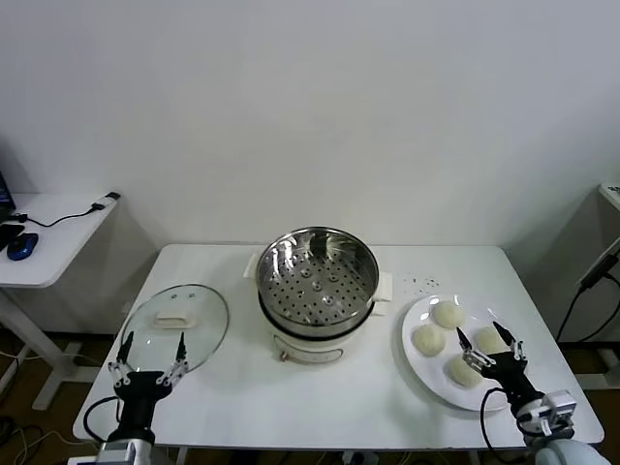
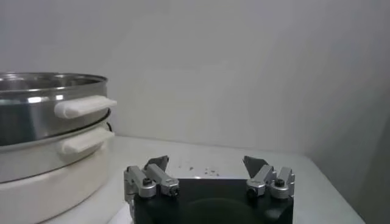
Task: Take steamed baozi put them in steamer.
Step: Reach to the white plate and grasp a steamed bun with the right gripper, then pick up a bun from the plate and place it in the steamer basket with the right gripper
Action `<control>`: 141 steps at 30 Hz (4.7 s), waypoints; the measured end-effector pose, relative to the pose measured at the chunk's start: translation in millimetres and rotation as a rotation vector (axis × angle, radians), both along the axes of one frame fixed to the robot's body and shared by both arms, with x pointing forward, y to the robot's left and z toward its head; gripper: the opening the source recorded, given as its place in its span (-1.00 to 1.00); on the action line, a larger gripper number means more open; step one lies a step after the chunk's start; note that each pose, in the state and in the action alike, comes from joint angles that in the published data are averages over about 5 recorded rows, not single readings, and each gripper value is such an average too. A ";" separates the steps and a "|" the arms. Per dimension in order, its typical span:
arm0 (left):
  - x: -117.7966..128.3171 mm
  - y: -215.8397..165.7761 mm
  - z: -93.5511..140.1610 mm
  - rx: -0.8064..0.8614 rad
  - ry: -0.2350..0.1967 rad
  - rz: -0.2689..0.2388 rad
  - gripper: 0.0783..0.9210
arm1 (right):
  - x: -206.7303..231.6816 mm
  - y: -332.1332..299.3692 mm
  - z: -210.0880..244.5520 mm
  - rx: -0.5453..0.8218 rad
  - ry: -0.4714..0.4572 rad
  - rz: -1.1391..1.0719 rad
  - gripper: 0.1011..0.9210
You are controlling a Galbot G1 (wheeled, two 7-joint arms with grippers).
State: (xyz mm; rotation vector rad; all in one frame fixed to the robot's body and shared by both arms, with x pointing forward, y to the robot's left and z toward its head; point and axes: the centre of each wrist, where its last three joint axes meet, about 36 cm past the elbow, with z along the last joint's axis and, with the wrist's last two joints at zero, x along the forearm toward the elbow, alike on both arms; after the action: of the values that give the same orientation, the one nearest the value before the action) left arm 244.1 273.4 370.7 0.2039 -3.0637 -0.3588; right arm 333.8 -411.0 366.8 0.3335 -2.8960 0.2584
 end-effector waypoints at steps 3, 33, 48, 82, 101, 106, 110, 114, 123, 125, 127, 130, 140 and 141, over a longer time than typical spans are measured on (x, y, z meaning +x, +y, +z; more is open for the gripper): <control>-0.2 -0.3 -1.3 0.004 0.001 0.000 0.77 | 12.4 -8.9 10.5 -0.066 0.037 0.064 0.76; -0.4 0.4 -14.2 0.002 0.011 0.026 0.77 | 283.6 -37.7 149.9 -0.923 0.691 0.811 0.76; 0.8 5.8 -19.9 -0.001 0.028 0.049 0.77 | 322.9 -3.2 117.3 -0.992 0.836 0.854 0.76; -0.6 8.9 -25.6 -0.007 0.047 0.066 0.77 | 344.0 23.8 98.6 -1.023 0.861 0.912 0.07; -11.5 7.6 -30.9 -0.002 0.068 0.057 0.77 | 396.5 151.4 310.4 -1.501 0.379 1.332 0.03; -12.8 6.4 -30.7 -0.002 0.071 0.056 0.77 | 394.5 222.4 344.4 -1.706 0.196 1.491 0.03; -12.7 8.2 -29.4 0.004 0.071 0.056 0.77 | 390.1 272.4 353.7 -1.841 0.076 1.593 0.04; -12.8 9.2 -29.9 0.006 0.074 0.057 0.77 | 385.0 314.2 347.1 -1.941 -0.015 1.680 0.04; -10.4 9.1 -29.3 0.005 0.075 0.064 0.77 | 376.9 370.9 295.9 -2.071 -0.111 1.824 0.04; -9.0 9.2 -28.6 0.004 0.073 0.068 0.77 | 376.0 376.5 284.1 -2.087 -0.113 1.842 0.04; -8.3 9.1 -28.3 0.003 0.072 0.070 0.77 | 375.4 380.3 272.7 -2.099 -0.110 1.859 0.05; -9.0 9.4 -29.3 0.003 0.076 0.071 0.77 | 374.6 385.0 257.2 -2.109 -0.105 1.881 0.06; -12.4 12.1 -32.4 0.002 0.086 0.079 0.77 | 372.3 397.8 222.7 -2.121 -0.102 1.927 0.06; -12.4 12.1 -32.4 0.002 0.086 0.079 0.77 | 372.0 398.2 220.2 -2.123 -0.101 1.930 0.06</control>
State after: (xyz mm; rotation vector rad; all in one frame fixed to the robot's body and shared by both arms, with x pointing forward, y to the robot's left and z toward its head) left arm 231.7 285.5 338.3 0.3000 -2.9608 -0.3560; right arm 705.8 -12.8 586.9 1.8449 0.0097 2.5310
